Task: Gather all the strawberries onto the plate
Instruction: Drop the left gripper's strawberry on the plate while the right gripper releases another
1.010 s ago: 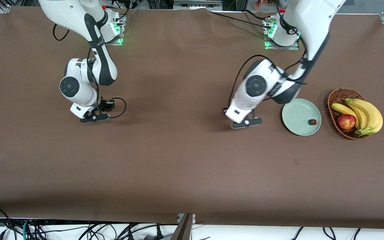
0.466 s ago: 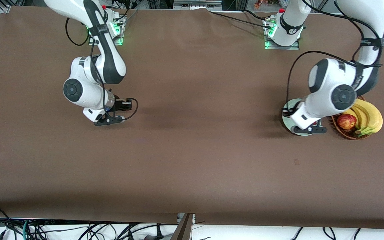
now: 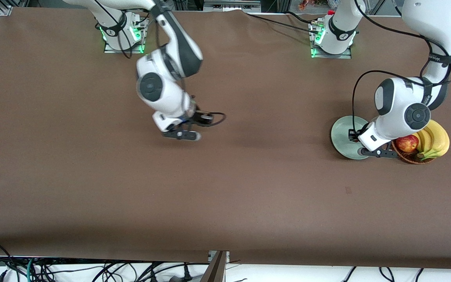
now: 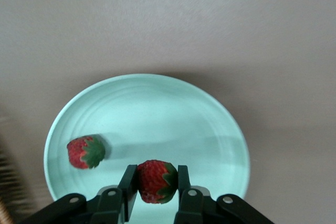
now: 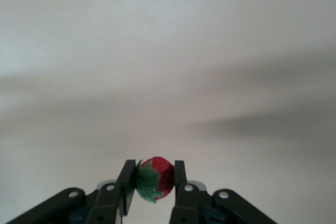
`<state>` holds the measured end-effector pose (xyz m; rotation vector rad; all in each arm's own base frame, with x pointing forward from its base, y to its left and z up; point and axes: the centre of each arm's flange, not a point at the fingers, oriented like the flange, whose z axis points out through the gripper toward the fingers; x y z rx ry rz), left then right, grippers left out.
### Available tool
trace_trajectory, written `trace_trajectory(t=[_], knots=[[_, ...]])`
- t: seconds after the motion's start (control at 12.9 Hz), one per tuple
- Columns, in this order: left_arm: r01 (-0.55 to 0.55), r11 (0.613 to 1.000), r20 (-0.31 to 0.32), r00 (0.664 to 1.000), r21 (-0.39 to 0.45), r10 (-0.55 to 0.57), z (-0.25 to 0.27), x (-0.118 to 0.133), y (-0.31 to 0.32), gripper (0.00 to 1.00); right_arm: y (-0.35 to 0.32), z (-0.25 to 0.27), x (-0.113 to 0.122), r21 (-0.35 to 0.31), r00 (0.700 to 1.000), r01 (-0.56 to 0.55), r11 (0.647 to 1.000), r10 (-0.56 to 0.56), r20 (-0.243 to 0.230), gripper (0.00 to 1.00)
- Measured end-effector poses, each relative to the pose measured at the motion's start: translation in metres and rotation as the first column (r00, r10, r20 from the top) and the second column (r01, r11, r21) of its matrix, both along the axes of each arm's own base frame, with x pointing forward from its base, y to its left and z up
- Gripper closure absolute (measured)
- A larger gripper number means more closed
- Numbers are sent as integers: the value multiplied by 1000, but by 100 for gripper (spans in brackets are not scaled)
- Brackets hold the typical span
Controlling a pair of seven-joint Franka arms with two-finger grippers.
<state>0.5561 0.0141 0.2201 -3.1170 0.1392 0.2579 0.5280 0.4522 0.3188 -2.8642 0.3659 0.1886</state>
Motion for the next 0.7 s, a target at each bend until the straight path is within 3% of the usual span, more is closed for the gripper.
trace_trajectory(t=[0.16, 0.39, 0.54, 0.7], knots=[[10, 1000, -3, 1000, 4, -10, -16, -1, 7, 65, 60, -27, -13, 2, 994, 104, 995, -104, 21, 66], [17, 1000, -11, 1000, 4, -17, -21, -2, 7, 60, 124, -80, -47, 54, 963, 254, 966, -258, 83, 66], [25, 1000, -9, 1000, 3, -25, -18, 0, 7, 42, 148, -109, -71, 95, 938, 320, 943, -329, 109, 60], [26, 1000, 7, 1000, 0, -26, 0, 5, 6, 21, 154, -115, -76, 113, 928, 339, 934, -352, 119, 43]])
